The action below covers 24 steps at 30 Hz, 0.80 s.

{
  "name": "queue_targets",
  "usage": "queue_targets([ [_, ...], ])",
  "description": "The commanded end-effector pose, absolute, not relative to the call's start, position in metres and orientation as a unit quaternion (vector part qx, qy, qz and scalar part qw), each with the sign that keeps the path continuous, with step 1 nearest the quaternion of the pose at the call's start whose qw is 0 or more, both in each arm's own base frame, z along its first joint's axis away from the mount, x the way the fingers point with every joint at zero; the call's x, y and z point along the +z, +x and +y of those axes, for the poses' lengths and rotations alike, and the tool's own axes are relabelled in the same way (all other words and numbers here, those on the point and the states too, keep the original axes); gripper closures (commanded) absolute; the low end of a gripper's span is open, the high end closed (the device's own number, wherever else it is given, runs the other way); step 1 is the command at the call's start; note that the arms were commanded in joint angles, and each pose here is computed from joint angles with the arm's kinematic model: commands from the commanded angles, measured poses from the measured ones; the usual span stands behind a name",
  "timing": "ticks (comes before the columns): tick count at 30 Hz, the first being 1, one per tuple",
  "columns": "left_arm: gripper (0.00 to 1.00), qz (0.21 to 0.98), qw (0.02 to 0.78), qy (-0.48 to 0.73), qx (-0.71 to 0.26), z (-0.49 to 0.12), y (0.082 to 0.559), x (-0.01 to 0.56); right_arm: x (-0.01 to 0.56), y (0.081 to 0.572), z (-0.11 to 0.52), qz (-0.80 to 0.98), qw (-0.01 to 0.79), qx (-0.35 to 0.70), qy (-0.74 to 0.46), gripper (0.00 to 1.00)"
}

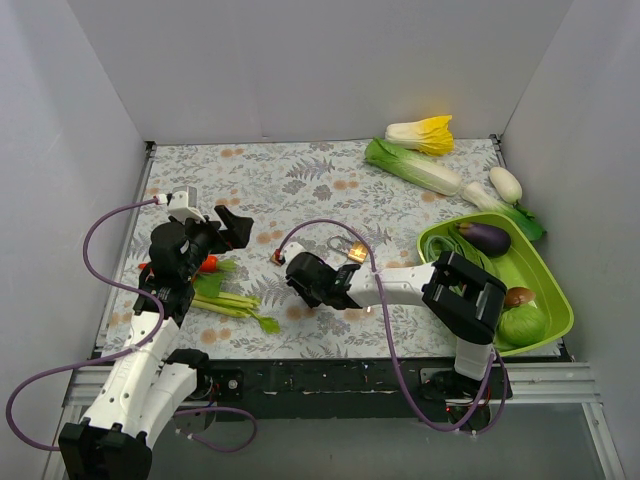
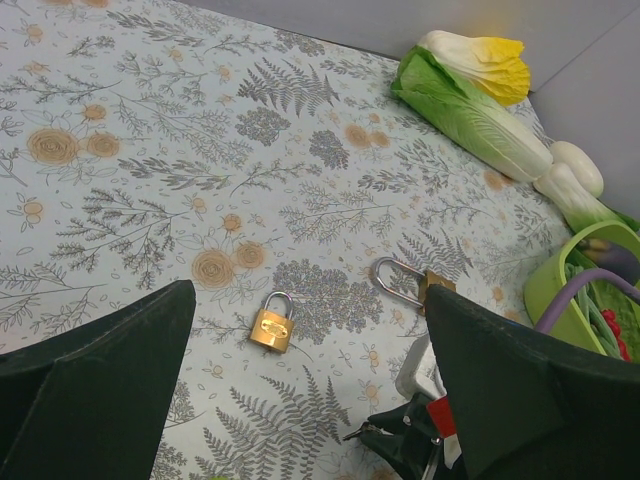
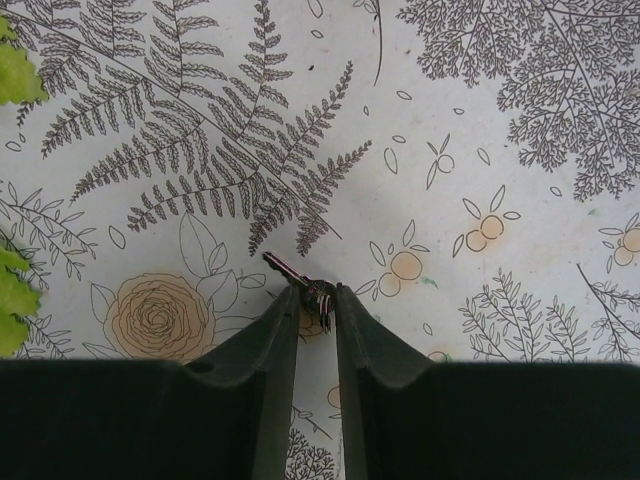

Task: Unlock with the key

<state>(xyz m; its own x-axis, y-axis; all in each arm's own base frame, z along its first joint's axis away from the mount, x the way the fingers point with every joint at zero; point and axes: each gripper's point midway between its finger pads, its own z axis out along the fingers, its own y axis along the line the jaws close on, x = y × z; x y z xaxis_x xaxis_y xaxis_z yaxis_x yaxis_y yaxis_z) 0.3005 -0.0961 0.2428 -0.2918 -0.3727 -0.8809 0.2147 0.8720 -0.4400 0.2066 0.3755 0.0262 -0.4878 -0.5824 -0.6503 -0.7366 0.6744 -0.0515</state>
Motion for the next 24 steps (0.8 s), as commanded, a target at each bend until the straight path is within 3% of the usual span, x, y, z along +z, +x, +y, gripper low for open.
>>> queue_targets([
  [1, 0.02, 0.758, 0.602, -0.045, -0.247, -0.095, 0.298, 0.247, 0.037, 0.211, 0.388, 0.854, 0.336, 0.130, -0.376, 0.72],
  [7, 0.02, 0.758, 0.602, -0.044, -0.249, -0.096, 0.297, 0.248, 0.035, 0.211, 0.385, 0.855, 0.334, 0.123, -0.376, 0.78],
  [13, 0.02, 0.757, 0.602, -0.042, -0.251, -0.096, 0.297, 0.248, 0.043, 0.214, 0.384, 0.855, 0.342, 0.121, -0.370, 0.98],
  [24, 0.02, 0.745, 0.597, 0.005, -0.299, -0.117, 0.290, 0.254, 0.122, 0.240, 0.378, 0.842, 0.398, 0.205, -0.300, 0.99],
])
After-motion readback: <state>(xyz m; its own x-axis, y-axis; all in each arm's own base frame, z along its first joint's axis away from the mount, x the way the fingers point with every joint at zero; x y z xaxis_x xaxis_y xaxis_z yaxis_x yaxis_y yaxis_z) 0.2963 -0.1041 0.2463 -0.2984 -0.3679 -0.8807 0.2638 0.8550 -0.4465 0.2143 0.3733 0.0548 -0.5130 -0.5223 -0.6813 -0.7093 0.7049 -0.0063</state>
